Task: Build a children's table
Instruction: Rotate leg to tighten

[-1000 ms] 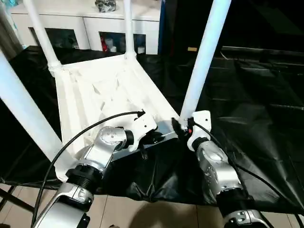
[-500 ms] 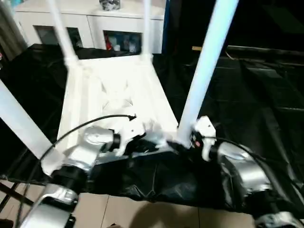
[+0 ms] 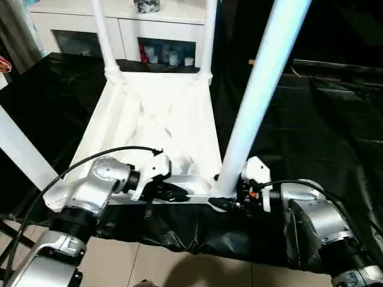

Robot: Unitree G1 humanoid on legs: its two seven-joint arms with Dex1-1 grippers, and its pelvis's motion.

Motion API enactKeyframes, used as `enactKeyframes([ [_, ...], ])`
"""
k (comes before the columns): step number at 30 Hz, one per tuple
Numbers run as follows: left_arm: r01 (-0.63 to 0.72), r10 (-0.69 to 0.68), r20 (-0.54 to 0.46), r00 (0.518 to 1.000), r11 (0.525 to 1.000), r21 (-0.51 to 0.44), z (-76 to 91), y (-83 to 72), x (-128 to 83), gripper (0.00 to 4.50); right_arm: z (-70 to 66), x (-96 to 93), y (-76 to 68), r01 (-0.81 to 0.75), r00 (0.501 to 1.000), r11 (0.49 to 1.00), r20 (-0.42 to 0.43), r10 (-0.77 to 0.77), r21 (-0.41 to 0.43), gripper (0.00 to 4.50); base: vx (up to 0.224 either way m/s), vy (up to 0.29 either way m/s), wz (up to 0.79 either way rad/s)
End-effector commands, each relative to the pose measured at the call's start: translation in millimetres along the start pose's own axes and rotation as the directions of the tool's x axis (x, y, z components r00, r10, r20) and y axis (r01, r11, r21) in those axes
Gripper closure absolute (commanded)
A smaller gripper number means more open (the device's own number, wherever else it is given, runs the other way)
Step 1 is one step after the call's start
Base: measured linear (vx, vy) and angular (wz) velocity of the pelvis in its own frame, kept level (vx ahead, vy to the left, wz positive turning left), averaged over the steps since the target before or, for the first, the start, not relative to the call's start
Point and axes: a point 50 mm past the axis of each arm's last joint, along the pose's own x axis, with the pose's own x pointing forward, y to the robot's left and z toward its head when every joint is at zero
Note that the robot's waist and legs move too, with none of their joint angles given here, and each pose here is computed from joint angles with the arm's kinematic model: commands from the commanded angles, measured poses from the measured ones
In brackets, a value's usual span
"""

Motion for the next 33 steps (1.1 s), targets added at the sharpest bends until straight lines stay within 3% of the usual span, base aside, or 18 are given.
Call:
enactKeyframes([
  [1, -0.006, 0.004, 0.029, 1.0, 0.999, 0.037, 11.7, 3.2, 1, 4.5, -9.3, 19.0, 18.0, -0.124, 0.992, 0.992, -0.028, 0.125, 0.029, 1.74, 0.0, 0.0, 0.0],
  [8, -0.059, 0.057, 0.045, 0.997, 0.997, 0.043, 13.7, 5.2, 4, 4.5, -7.1, 31.2, 15.4, -0.037, 0.999, 0.997, 0.036, 0.034, 0.075, 1.8, 0.0, 0.0, 0.0],
  [11, -0.164, 0.16, 0.079, 0.984, 0.986, 0.038, 21.2, 11.2, 19, 4.5, -7.2, 45.8, 3.9, 0.182, 0.98, 0.972, 0.058, -0.193, 0.149, 1.8, 0.0, 0.0, 0.0],
  [12, -0.164, 0.16, 0.079, 0.984, 0.986, 0.038, 21.2, 11.2, 19, 4.5, -7.2, 45.8, 3.9, 0.182, 0.98, 0.972, 0.058, -0.193, 0.149, 1.8, 0.0, 0.0, 0.0],
  [13, -0.221, 0.218, 0.084, 0.972, 0.975, 0.031, 24.7, 14.8, 29, 4.5, -7.5, 54.3, -4.9, 0.331, 0.936, 0.918, 0.048, -0.349, 0.216, 1.81, 0.0, 0.0, 0.0],
  [16, -0.275, 0.272, 0.086, 0.958, 0.961, 0.015, 29.4, 17.5, 44, 4.5, -6.5, 64.9, -12.4, 0.464, 0.869, 0.831, 0.023, -0.494, 0.308, 1.81, 0.0, 0.0, 0.0],
  [18, -0.296, 0.294, 0.094, 0.951, 0.955, 0.006, 33.2, 18.0, 52, 4.5, -5.7, 71.5, -14.7, 0.511, 0.837, 0.782, -0.001, -0.547, 0.356, 1.81, 0.0, 0.0, 0.0],
  [20, -0.303, 0.301, 0.097, 0.949, 0.953, 0.004, 34.2, 18.1, 54, 4.5, -5.5, 73.3, -15.1, 0.521, 0.83, 0.772, -0.007, -0.558, 0.365, 1.81, 0.0, 0.0, 0.0],
  [21, -0.332, 0.33, 0.123, 0.936, 0.943, -0.005, 43.7, 17.1, 71, 4.5, -3.7, 86.3, -16.1, 0.576, 0.79, 0.71, -0.055, -0.61, 0.406, 1.81, 0.0, 0.0, 0.0],
  [22, -0.34, 0.338, 0.131, 0.932, 0.94, -0.01, 46.7, 16.5, 76, 4.5, -3.1, 90.9, -15.7, 0.589, 0.781, 0.694, -0.07, -0.621, 0.414, 1.81, 0.0, 0.0, 0.0],
  [26, -0.333, 0.331, 0.145, 0.933, 0.943, -0.005, 52.5, 12.3, 88, 4.5, 3.0, 102.9, -9.2, 0.576, 0.798, 0.739, -0.044, -0.601, 0.349, 1.81, 0.0, 0.0, 0.0],
  [27, -0.331, 0.328, 0.144, 0.934, 0.944, -0.001, 52.4, 11.9, 88, 4.5, 3.6, 103.2, -8.8, 0.572, 0.801, 0.744, -0.038, -0.598, 0.345, 1.25, 0.0, 0.0, 0.0],
  [33, -0.278, 0.27, 0.122, 0.955, 0.959, 0.052, 44.6, 7.4, 81, 4.5, 4.4, 95.9, -9.2, 0.513, 0.836, 0.791, 0.016, -0.549, 0.332, 0.75, 0.0, 0.0, 0.0],
])
